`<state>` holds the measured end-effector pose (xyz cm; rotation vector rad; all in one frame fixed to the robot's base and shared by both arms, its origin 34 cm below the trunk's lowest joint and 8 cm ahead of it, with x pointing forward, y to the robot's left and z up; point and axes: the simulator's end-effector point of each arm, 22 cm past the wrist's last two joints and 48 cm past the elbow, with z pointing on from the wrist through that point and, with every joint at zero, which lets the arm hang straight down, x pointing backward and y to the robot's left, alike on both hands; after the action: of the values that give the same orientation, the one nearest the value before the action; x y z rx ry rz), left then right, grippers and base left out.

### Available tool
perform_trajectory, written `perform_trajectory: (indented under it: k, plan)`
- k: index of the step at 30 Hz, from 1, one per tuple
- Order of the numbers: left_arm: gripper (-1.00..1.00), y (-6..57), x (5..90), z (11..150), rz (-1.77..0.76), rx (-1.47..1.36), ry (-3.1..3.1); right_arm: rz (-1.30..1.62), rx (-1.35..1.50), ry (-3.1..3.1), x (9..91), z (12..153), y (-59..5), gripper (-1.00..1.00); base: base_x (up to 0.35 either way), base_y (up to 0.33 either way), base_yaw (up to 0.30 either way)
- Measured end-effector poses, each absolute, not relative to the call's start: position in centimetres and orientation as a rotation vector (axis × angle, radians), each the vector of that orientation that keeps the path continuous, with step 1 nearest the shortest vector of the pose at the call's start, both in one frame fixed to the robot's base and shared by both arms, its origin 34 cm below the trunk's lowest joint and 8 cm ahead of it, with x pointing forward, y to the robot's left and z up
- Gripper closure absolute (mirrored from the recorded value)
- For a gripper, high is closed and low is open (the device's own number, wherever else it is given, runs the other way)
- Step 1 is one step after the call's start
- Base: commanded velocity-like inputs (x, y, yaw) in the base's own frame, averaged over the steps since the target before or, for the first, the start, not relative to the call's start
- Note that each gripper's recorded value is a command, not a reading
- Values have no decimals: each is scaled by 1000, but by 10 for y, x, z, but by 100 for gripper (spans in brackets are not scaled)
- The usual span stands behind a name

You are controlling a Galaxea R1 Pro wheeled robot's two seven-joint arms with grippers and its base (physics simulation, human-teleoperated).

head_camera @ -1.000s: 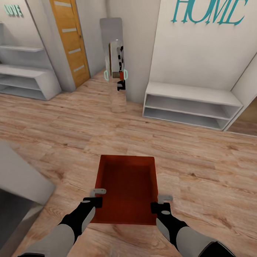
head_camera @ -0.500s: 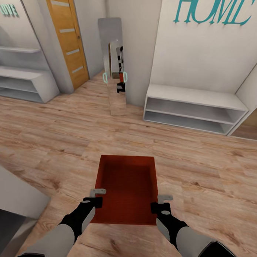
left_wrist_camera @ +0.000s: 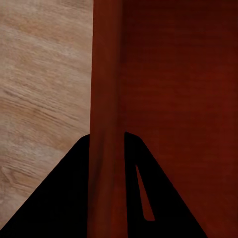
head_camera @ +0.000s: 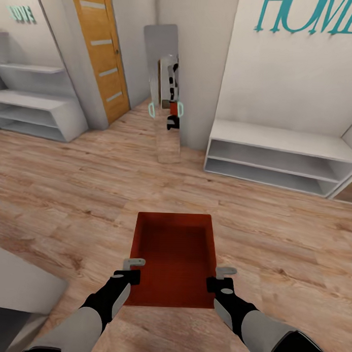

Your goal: Move the two storage containers from the living room to the garage. In the garage, place one container on the floor and stack the other container on top of it (either order is fine).

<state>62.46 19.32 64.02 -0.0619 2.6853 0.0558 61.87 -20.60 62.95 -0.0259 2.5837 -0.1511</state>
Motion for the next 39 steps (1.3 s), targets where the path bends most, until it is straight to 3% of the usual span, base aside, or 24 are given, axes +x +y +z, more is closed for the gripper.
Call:
perform_trajectory:
  k: [21,39]
  plan:
    - [100,193,627,642,56,-61,2680,-151,-25,2579,621,631,-206,100,322,0,230]
    - [100,193,626,641,55,-61,2681,-151,-25,2580,620,630,-206,100,322,0,17]
